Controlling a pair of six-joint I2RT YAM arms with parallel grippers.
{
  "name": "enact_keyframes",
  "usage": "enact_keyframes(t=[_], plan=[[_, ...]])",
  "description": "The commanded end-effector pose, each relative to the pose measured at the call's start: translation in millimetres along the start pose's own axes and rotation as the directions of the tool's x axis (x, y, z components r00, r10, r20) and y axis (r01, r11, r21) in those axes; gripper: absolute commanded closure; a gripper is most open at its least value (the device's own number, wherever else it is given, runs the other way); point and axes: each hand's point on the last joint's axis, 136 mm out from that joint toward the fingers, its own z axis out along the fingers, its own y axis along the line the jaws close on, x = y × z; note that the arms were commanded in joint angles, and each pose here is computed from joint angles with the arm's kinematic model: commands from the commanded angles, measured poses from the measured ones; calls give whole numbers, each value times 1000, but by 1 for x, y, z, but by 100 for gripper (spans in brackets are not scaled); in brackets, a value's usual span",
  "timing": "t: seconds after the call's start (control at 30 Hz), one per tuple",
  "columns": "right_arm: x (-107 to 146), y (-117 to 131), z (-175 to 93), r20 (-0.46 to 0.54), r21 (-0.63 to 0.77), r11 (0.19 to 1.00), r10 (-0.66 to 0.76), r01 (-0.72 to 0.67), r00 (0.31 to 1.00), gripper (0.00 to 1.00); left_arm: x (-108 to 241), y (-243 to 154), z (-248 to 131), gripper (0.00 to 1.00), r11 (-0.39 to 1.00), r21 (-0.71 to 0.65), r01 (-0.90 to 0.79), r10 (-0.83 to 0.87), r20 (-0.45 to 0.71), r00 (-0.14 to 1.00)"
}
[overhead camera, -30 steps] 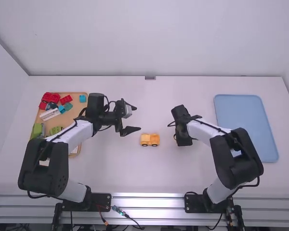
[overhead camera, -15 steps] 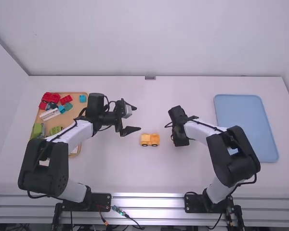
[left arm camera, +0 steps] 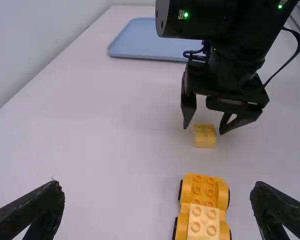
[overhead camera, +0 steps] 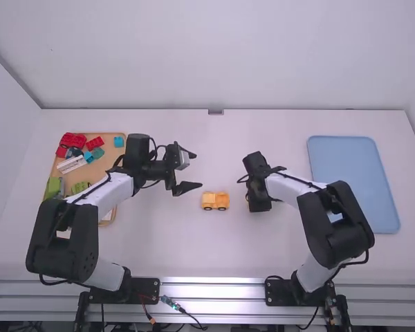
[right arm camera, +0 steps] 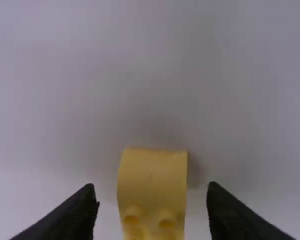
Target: Assemble lego blocks to make yellow taxi
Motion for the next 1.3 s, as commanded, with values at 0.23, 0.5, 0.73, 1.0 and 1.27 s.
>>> enact_keyframes(t=[0.23,0.5,0.73,1.0,1.27], plan=[[1,-9,4,-16,38,999,-1,2,1000,1,-7,-7,-4,1,1000,17,-6,5,26,1000],[-2,-3,-4,-86,25,1000,-10,12,996,1,-7,-7,-4,1,1000,17,-6,5,26,1000],[-20,-3,-33,-86,9,1000,6,-6,996,1,-7,-7,-4,1,1000,17,-6,5,26,1000],[-32,29,-78,23,-207,845,-499,492,866,1,-7,-5,-4,1,1000,8,-16,15,26,1000],[31,44,-109,348,-294,-269,-924,917,-159,1,-16,-12,-4,1,998,53,-27,23,76,997]])
